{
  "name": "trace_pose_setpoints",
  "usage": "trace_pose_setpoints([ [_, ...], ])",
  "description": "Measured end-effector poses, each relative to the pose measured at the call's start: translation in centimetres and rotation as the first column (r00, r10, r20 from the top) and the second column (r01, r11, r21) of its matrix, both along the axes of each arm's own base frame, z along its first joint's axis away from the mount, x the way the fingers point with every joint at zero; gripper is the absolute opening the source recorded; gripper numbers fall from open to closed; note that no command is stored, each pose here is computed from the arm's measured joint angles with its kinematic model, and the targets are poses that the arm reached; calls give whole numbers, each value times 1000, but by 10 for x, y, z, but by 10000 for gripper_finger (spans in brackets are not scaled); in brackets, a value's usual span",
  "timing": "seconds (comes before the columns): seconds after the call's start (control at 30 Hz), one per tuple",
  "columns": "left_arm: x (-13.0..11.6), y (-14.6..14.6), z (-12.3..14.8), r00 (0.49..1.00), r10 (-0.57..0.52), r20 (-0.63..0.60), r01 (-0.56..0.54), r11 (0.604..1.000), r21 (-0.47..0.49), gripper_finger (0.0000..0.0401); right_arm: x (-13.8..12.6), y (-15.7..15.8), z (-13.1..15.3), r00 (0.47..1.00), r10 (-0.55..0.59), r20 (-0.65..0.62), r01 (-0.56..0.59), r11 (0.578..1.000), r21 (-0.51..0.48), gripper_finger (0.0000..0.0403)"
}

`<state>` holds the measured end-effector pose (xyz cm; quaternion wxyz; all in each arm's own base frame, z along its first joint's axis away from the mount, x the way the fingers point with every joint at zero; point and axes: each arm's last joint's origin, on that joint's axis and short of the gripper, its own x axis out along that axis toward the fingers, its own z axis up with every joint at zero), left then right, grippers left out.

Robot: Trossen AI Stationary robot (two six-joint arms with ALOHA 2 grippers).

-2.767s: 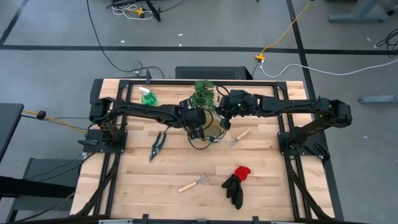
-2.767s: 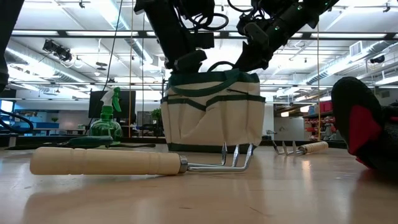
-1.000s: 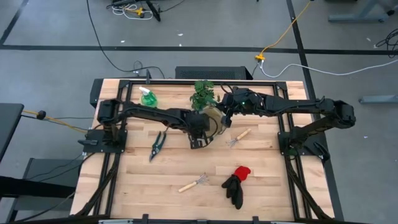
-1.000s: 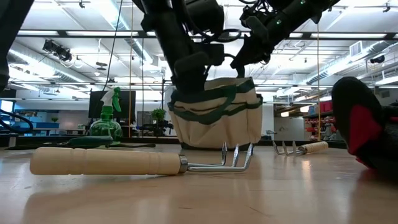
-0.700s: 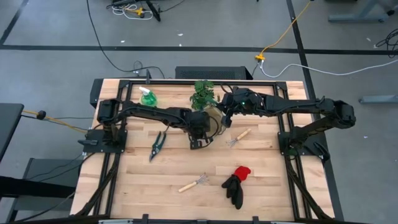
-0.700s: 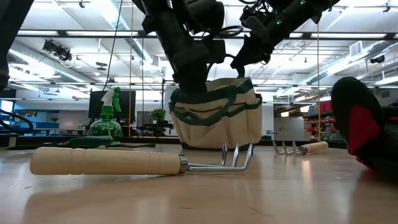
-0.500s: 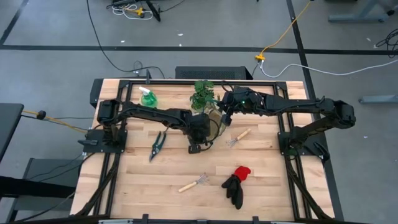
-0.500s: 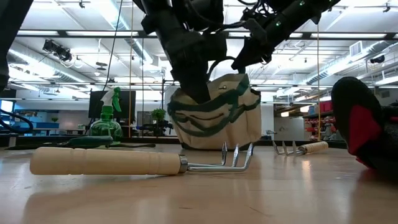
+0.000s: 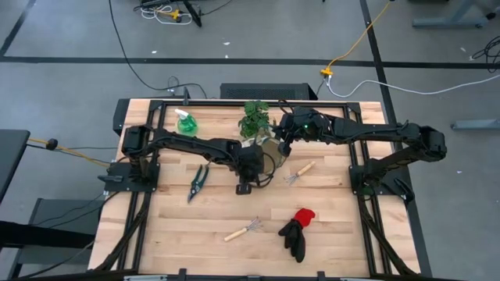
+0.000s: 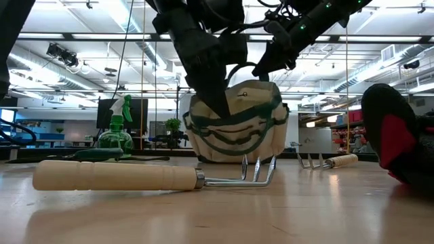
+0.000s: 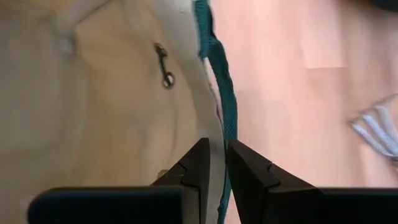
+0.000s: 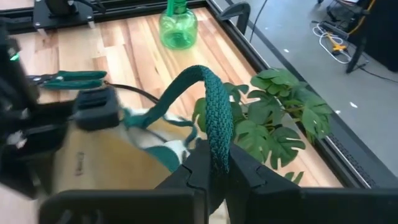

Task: Pick & Place Garden tools in Gardening bag
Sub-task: Prepare the green gardening bag

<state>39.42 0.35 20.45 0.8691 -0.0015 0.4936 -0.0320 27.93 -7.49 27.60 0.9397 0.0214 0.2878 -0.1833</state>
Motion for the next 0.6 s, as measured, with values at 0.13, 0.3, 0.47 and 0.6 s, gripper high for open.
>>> trace_pose_setpoints([
  [0.13,-1,4,6,999,26,23,-28,997,78,60,0,0,0,1000,2,0,-2,1000,2,32],
  [0.3,-2,5,15,998,33,61,-39,995,93,60,0,0,0,1000,-2,5,2,1000,7,32],
  [0.47,-6,5,24,996,46,80,-55,992,115,60,0,1,0,1000,20,5,-20,1000,22,38],
  [0.6,-9,8,32,993,63,96,-75,988,132,60,0,1,0,999,32,7,-32,999,26,63],
])
